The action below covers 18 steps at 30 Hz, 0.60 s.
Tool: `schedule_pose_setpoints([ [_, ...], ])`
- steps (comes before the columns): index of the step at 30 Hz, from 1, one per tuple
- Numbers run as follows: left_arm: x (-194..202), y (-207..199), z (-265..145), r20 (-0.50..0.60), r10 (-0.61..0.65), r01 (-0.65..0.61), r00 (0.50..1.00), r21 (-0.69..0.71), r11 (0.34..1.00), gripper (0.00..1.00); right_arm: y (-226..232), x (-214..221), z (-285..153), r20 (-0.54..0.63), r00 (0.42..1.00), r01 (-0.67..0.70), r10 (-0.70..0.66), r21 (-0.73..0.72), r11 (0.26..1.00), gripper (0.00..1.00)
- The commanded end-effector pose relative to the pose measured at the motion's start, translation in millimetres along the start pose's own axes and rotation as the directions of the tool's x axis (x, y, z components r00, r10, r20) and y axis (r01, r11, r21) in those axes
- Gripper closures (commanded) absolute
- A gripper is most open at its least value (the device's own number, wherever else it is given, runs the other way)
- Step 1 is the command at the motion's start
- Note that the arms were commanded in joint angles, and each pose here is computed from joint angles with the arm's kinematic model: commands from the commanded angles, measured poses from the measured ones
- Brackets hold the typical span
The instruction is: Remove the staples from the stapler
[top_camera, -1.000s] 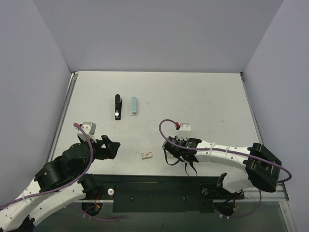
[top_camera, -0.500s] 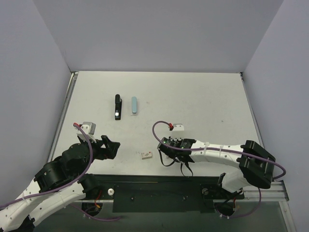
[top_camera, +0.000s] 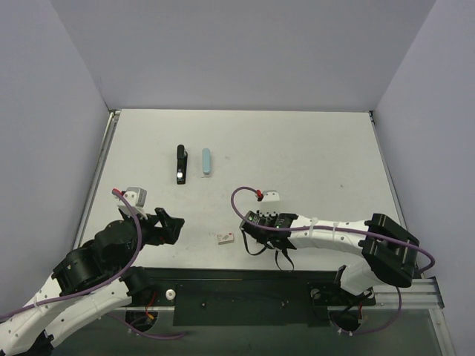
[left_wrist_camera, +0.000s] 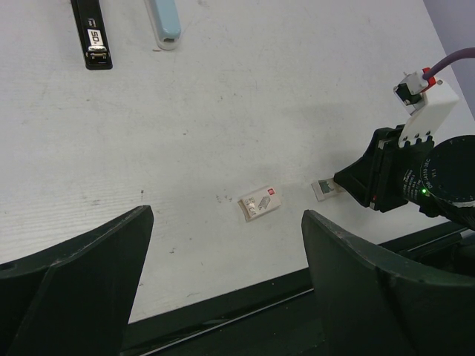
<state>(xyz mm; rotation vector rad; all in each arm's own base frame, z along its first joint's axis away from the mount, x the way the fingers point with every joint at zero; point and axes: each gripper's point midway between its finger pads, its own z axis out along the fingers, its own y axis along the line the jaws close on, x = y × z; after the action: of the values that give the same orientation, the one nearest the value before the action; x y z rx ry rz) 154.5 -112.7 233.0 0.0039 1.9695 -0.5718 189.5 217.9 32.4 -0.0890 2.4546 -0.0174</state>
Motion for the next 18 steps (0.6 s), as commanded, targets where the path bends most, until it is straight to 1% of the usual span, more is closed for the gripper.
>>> schedule_pose_setpoints([
  [1,-7.5,-3.4,-4.5,0.020,-0.011,0.011,1.000,0.019,1.000,0.08,4.6,-1.6,-2.2,0.009,1.000,0.019,-0.019,-0.004,1.000,0.91],
  [18,-7.4,-3.7,-4.0,0.018,-0.011,0.011,1.000,0.017,1.000,0.08,-1.9,2.9,-2.0,0.011,1.000,0.023,-0.023,0.008,1.000,0.91],
])
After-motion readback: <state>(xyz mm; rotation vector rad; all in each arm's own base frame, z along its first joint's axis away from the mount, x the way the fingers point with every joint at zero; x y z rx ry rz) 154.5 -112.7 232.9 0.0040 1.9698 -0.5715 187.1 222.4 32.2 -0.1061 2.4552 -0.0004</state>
